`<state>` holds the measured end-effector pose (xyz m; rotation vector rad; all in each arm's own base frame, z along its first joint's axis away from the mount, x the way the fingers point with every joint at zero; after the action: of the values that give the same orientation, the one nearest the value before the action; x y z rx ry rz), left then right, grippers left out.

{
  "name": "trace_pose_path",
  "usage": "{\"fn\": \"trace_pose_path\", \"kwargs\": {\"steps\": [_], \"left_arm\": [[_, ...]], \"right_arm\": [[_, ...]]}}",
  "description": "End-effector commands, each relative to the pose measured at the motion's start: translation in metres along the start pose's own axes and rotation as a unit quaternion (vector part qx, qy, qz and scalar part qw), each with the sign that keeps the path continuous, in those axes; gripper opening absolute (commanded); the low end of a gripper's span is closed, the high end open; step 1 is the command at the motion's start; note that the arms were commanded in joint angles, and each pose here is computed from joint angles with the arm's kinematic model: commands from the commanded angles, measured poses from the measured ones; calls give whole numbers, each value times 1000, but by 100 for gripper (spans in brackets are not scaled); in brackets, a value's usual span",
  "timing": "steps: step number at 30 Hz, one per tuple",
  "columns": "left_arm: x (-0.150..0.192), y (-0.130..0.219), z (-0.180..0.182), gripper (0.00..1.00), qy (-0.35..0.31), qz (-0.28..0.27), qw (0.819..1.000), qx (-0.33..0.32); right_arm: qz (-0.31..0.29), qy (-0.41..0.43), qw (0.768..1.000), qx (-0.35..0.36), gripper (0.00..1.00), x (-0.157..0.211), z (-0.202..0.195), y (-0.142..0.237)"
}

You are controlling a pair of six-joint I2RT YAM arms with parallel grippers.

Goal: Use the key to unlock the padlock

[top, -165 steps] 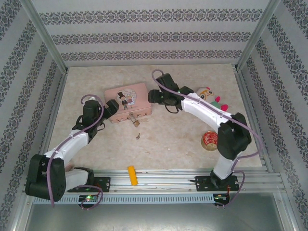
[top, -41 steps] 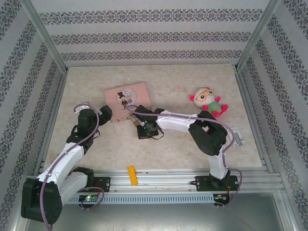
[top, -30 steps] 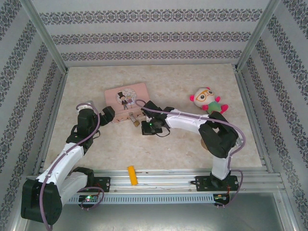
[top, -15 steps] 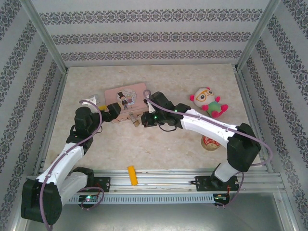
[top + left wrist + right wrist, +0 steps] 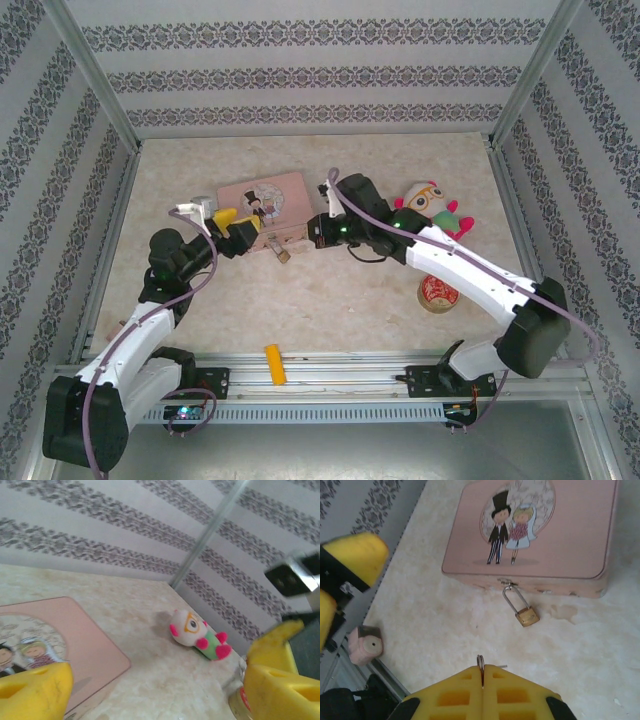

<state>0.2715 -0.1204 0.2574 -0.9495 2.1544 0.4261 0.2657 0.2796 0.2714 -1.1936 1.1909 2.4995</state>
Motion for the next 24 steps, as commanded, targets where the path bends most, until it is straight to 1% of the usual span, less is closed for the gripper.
{"fn": "trace_pose_path", "kwargs": {"steps": [1, 3, 6, 11, 14, 24], "left_arm": [[2, -4, -40, 83, -79, 18, 993, 82], [14, -9, -48, 80, -101, 39, 989, 96], [31, -16, -57, 74, -139, 56, 982, 110], [51, -31, -68, 63, -205, 53, 970, 122], [54, -41, -72, 60, -212, 53, 967, 130], [55, -67, -71, 54, -221, 25, 964, 148]], "right_arm": [[-32, -3, 999, -16, 0, -18, 8, 22], [-41, -11, 999, -19, 0, -22, 8, 29], [-50, -25, 998, -27, 0, -27, 8, 36], [-57, -36, 997, -45, 0, -29, 13, 41], [-60, -41, 996, -50, 0, -29, 15, 42], [-61, -47, 995, -62, 0, -27, 19, 42]]}}
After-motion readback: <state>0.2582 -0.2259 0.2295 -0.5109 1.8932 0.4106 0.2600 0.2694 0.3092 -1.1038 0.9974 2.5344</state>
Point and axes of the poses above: each hand's point on the last joint's axis, 136 mm out from that joint toward the fingers, its own y axis back along the fingers, its own z axis along the line the jaws close on, x = y × z, the point moved 4 cm from there along y, back along the fingers, and after that the axes turned 15 degrees about y, right-handed, at the moved point
